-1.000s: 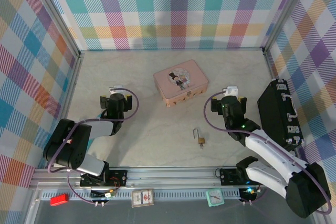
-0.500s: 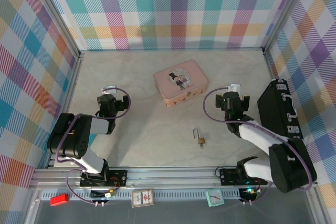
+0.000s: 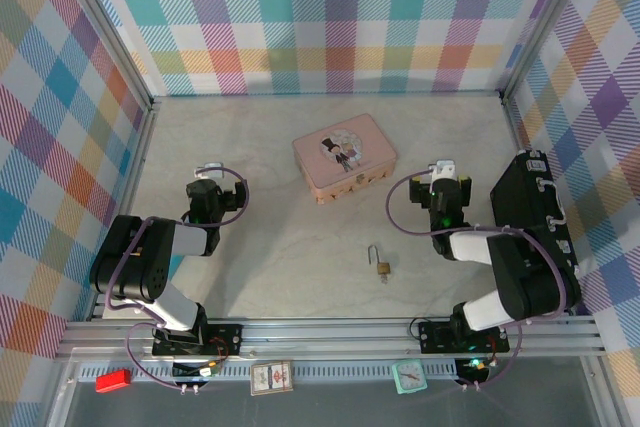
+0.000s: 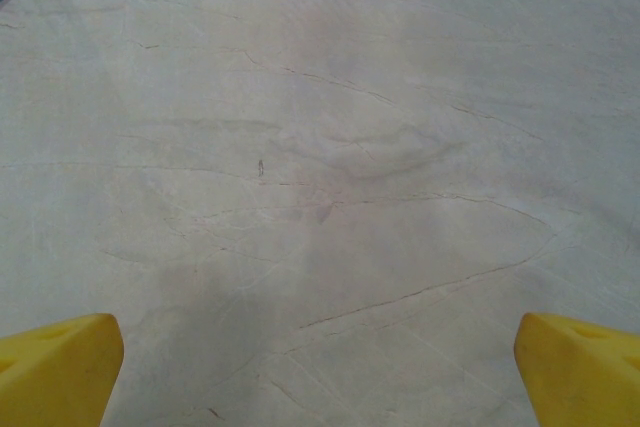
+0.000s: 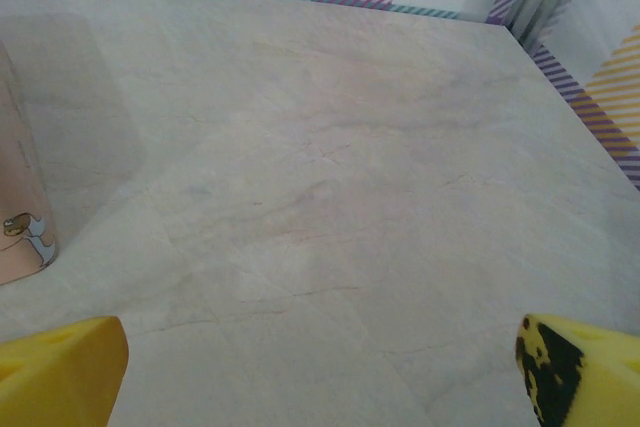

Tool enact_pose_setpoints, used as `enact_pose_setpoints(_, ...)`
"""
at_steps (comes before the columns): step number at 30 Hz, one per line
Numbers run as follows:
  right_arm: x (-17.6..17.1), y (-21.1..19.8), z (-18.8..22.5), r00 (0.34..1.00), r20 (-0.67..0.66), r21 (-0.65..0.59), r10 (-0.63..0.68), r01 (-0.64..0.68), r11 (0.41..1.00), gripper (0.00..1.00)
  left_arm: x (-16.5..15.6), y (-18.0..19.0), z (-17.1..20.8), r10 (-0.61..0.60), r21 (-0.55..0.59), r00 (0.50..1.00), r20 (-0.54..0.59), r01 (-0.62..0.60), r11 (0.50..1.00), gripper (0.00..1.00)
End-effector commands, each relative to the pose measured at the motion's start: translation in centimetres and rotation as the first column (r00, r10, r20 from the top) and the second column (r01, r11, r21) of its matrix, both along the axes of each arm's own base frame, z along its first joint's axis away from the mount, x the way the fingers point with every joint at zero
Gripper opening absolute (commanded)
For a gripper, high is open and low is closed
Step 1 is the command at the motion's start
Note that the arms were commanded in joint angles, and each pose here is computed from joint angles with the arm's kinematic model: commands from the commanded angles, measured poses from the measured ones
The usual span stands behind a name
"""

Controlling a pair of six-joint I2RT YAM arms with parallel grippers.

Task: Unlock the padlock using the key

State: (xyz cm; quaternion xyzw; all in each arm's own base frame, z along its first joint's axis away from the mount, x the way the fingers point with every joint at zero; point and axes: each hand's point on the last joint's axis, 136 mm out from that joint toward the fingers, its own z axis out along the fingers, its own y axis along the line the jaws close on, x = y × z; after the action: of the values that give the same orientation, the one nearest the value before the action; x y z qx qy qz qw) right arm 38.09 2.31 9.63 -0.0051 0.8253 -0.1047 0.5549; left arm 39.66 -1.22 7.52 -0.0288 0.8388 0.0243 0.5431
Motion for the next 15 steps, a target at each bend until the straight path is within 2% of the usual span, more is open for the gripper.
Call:
enact_pose_setpoints(1, 1.3, 0.5, 1.7, 0.997, 0.070, 0.013, 0.034, -0.035, 0.999, 0.99, 0.2, -0.1, 0.7, -0.005, -0.024, 0.999, 0.037, 0.006, 1.000, 1.00)
enact_pose_setpoints(9, 1.6, -1.4, 0.5, 0.997, 0.034, 0.201, 0.064, -0.070, 0.977, 0.99, 0.2, -0.1, 0.7, -0.004, -0.024, 0.999, 0.038, 0.005, 1.000, 1.00)
enact_pose_setpoints(15, 1.5, -1.8, -0.5, 0.997, 0.028, 0.225, 0.066, -0.071, 0.972, 0.99, 0.2, -0.1, 0.7, -0.004, -0.024, 0.999, 0.038, 0.005, 1.000, 1.00)
